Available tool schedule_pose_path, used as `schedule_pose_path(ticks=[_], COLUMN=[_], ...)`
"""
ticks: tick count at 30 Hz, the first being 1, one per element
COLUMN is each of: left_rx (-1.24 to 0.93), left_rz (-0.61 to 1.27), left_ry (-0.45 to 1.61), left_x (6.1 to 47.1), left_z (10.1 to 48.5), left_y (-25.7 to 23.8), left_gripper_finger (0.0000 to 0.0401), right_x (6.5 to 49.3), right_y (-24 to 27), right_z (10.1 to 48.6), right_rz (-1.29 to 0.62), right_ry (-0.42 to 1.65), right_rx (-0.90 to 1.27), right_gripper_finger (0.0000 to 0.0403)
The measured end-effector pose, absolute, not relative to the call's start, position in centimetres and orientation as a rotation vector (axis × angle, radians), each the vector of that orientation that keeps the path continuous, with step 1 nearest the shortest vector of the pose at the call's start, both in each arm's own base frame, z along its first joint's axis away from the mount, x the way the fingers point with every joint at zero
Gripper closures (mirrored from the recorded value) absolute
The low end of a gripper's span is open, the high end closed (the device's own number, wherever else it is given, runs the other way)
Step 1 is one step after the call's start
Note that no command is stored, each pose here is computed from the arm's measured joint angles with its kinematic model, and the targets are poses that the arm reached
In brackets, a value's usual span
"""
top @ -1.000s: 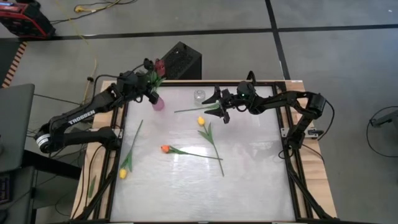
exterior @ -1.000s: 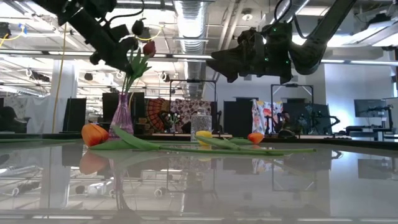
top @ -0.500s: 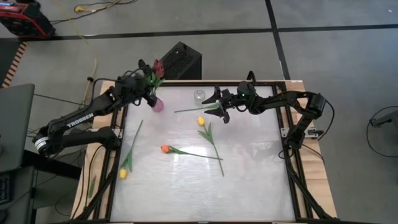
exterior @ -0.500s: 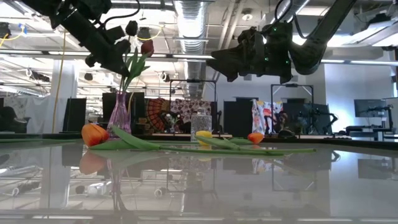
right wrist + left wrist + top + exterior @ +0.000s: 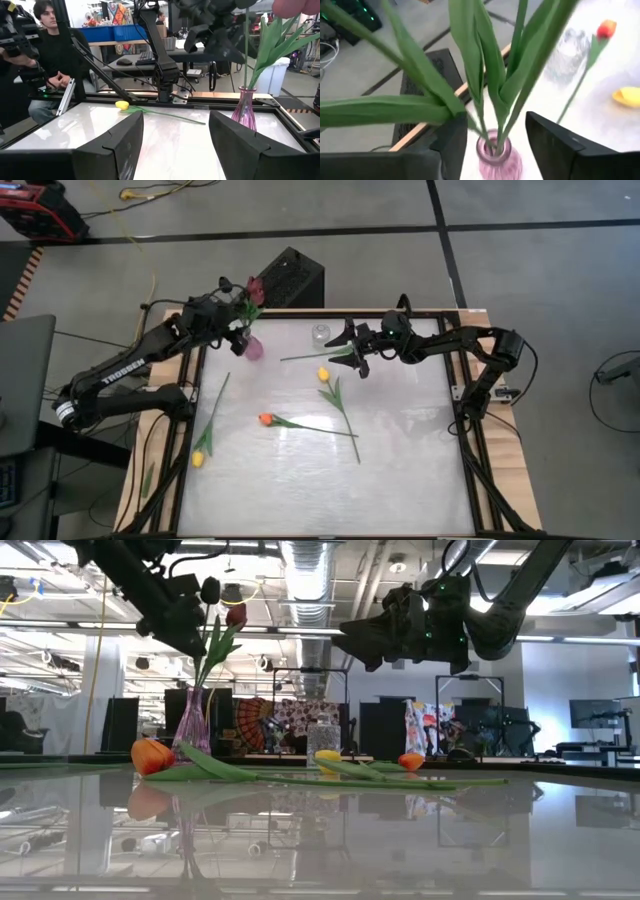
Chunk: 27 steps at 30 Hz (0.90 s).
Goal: Sort flowers into vase by color
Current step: Put the right yellow flower into the transparent vase
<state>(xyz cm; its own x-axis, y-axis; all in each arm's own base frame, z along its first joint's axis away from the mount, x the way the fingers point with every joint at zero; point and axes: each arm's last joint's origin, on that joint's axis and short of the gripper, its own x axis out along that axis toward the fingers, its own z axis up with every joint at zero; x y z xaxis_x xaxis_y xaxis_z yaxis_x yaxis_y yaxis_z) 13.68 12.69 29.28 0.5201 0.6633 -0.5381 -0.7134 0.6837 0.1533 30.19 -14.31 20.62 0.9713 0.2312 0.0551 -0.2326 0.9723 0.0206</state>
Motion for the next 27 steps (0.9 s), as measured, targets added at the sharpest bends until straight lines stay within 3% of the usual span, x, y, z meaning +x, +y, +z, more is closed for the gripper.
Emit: schedule_pose_path(ticks=[8, 18, 27], left_rx=[-0.114, -0.323, -0.414], left_rz=[0.677, 0.627, 0.45], left_ry=[0.715, 0.776, 0.824], left_x=[12.9, 11.4, 12.4], left_z=[31.7, 34.4, 34.3], left_y=[11.5, 9.9, 7.9], left_gripper_finger=[0.0191, 0.0191, 0.0191], right_x=[30.2, 30.2, 31.1], right_y=[-14.3, -14.2, -11.9], right_z=[20.6, 20.6, 20.6], right_rz=[0.233, 0.282, 0.356], right_ry=[-0.053, -0.047, -0.039], right_rx=[0.026, 0.035, 0.068], right_gripper_finger=[0.015, 0.015, 0.015])
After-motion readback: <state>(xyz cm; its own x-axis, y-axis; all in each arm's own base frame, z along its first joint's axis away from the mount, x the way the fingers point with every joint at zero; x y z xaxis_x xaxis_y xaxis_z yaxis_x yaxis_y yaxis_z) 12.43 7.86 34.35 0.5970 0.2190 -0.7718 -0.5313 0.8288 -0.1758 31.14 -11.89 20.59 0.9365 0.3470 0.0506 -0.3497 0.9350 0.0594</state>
